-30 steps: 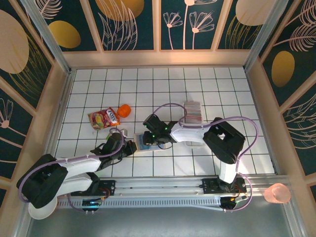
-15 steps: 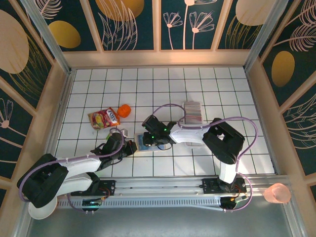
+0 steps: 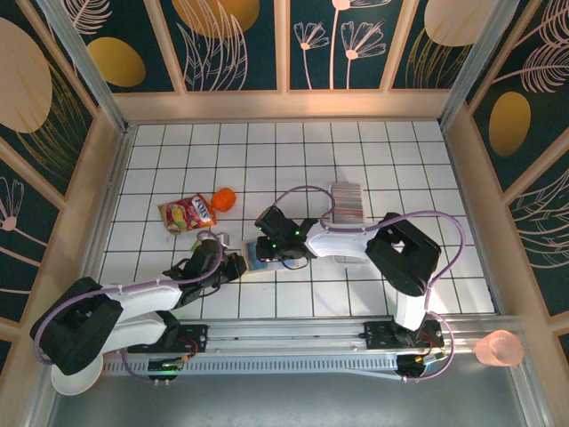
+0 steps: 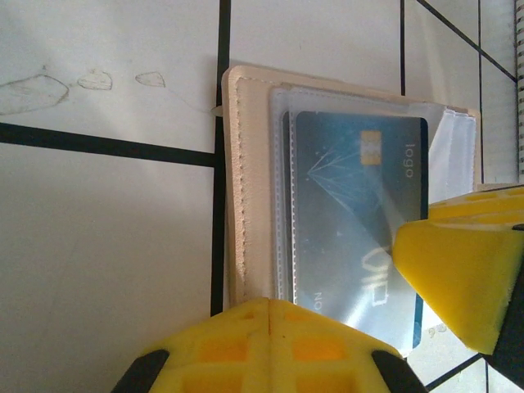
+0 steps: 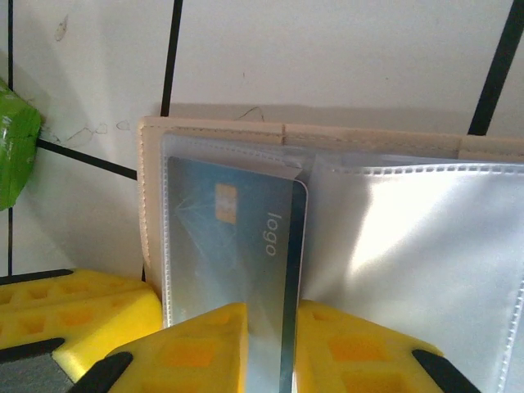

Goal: Put the credit cards into the card holder

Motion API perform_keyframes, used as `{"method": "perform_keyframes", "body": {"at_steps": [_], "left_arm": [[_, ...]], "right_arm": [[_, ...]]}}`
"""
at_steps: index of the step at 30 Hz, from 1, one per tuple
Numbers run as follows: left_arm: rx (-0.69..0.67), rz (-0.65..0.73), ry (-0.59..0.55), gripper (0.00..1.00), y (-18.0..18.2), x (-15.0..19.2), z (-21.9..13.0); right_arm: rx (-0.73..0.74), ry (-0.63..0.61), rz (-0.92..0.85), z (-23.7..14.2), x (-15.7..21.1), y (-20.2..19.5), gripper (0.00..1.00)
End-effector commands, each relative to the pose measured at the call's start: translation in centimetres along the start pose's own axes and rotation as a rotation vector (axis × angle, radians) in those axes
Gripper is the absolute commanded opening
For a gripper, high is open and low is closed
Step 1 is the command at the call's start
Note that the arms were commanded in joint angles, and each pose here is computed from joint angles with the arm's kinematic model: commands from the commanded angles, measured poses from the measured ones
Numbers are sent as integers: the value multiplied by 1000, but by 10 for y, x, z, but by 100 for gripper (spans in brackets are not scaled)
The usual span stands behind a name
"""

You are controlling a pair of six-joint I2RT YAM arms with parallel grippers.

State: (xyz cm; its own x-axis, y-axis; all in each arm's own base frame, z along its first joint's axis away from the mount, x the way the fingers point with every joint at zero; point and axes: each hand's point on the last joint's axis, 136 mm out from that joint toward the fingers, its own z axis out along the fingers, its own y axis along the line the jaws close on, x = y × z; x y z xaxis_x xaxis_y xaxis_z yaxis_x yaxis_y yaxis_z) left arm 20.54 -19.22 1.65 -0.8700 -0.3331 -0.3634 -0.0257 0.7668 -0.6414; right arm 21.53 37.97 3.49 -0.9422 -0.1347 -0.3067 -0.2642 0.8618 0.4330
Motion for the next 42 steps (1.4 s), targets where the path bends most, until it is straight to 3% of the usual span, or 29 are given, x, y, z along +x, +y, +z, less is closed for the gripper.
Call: {"method": "perform_keyframes", "body": {"at_steps": [1,12,25,42], "left_arm": [[1,-7,11,0,3,5,-1],[-4,-8,8,0,4,5,-3],[-7,-5,3,0,5,4,-3],[-6,-6,5,0,6,5,-3]], "right_arm": [[31,-33,-10,-9,-5,-1,22],[93,-77,-2,-26,-7,-18,24],[174,-56,55,-31,17,-54,36],[104,-38,59,-23,18,-39,37]]}}
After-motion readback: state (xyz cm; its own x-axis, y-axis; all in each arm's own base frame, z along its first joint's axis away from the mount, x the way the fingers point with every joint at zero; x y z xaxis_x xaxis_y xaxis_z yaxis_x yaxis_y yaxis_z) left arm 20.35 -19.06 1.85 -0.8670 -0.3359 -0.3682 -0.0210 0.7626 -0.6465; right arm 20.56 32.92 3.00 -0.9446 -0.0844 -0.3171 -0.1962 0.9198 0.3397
